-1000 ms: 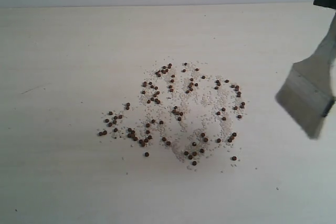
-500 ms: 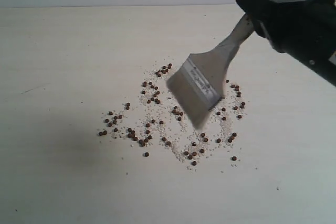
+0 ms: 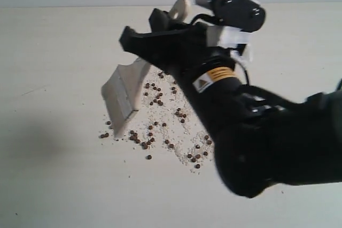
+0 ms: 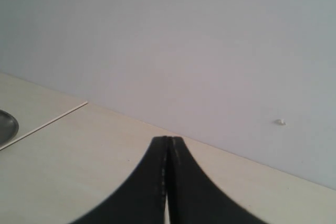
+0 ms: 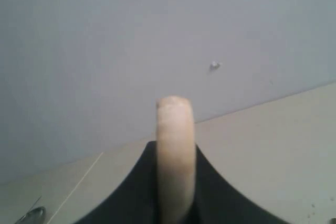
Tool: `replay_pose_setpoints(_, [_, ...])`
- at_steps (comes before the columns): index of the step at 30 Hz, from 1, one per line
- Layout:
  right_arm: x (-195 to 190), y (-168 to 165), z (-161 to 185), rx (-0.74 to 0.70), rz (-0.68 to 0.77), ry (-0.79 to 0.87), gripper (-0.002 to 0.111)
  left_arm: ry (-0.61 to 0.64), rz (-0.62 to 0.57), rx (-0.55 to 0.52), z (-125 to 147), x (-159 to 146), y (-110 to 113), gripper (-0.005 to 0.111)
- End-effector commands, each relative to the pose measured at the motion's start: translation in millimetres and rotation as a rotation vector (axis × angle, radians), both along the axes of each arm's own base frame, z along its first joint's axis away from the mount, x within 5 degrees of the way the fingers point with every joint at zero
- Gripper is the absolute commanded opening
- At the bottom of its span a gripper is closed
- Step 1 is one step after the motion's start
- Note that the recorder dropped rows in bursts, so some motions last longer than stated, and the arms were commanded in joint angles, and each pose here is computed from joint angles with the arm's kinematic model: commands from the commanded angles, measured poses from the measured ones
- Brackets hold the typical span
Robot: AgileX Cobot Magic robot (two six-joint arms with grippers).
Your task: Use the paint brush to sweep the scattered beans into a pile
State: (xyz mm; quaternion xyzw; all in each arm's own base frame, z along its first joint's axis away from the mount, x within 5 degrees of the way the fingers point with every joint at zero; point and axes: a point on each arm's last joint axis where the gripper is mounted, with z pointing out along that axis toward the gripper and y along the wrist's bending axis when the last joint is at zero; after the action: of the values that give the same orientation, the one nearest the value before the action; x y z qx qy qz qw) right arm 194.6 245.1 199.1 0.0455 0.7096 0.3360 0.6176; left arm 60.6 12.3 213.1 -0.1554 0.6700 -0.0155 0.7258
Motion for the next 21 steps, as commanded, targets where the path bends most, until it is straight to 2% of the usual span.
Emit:
replay_pose_setpoints(1, [-11, 42, -5, -0.056, -0.104, -0.041, 0.000, -0.003, -0.002, 0.001, -1, 0, 0, 0.000])
replay_pose_setpoints(3, [-19, 59, -11, -0.079, -0.135, -0.033, 0.000, -0.003, -0.002, 0.001, -1, 0, 0, 0.000])
replay_pose_setpoints(8, [-27, 95, -31, -0.091, -0.108, -0.020, 0.000, -0.003, -0.002, 0.001, -1, 0, 0, 0.000])
replay_pose_setpoints(14, [-23, 104, -55, -0.153, -0.117, -0.013, 0.000, -0.003, -0.002, 0.001, -1, 0, 0, 0.000])
replay_pose_setpoints(21, [-17, 91, -62, -0.481, -0.215, -0.034, 0.000, -0.003, -0.002, 0.001, -1, 0, 0, 0.000])
